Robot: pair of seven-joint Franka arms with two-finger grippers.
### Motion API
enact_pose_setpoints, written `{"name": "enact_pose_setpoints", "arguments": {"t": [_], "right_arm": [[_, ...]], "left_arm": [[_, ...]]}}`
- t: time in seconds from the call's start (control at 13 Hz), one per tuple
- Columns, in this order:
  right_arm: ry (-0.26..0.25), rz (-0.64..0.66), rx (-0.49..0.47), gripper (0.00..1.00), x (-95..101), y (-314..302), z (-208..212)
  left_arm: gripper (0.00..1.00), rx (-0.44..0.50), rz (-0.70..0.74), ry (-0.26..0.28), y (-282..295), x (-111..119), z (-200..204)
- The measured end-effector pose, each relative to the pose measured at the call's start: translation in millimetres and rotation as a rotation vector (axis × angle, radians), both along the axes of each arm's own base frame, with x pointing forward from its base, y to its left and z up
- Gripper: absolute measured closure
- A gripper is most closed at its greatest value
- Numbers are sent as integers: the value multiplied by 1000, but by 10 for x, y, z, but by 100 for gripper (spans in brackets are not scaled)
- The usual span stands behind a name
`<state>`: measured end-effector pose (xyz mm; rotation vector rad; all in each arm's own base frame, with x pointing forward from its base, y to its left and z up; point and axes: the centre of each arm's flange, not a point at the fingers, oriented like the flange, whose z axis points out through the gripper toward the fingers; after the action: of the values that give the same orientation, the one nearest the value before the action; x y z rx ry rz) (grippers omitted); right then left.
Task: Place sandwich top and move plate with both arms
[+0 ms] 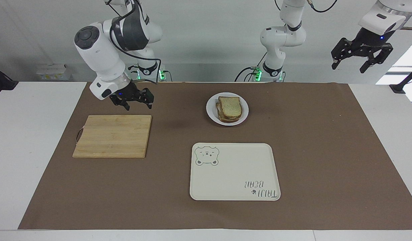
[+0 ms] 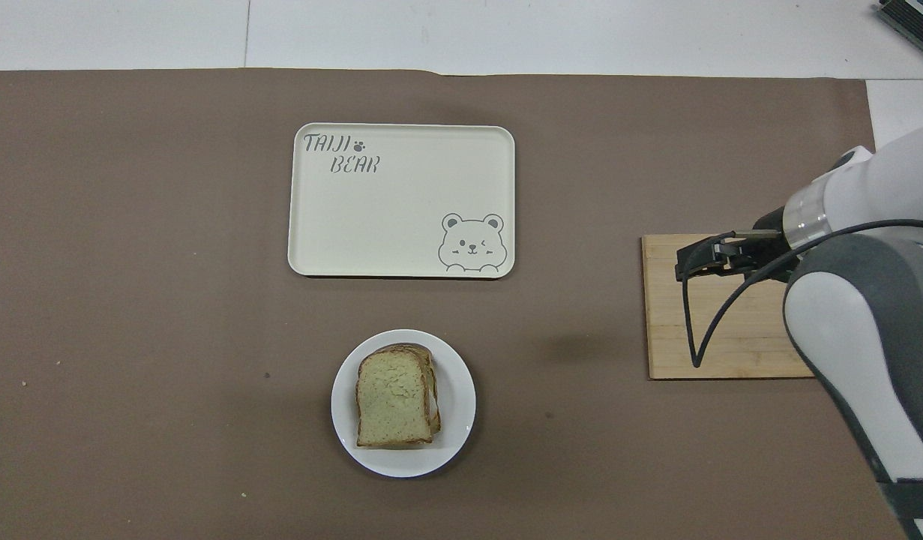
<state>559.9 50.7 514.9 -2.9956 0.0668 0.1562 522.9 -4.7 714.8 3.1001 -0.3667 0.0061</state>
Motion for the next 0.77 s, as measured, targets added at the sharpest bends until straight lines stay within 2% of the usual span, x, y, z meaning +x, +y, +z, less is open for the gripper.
{"name": "enact_pose_setpoints", "arguments": {"t": [0.08, 0.23, 0.39, 0.62, 0.77], "right_arm": [[0, -8, -13, 0, 5, -95, -3], [-15, 3, -105, 0, 23, -258, 23], [-53, 17, -166, 0, 56, -318, 153], [-116, 2, -174, 0, 95, -399, 473], [-140, -13, -172, 0, 61, -477, 654]], "left_arm": [[0, 0, 0, 2, -1, -2, -1], [0, 0, -2, 8, -9, -14, -3], [0, 0, -6, 7, -33, -21, 4], [0, 0, -7, 8, -39, -28, 4], [0, 0, -8, 11, -40, -28, -5]]}}
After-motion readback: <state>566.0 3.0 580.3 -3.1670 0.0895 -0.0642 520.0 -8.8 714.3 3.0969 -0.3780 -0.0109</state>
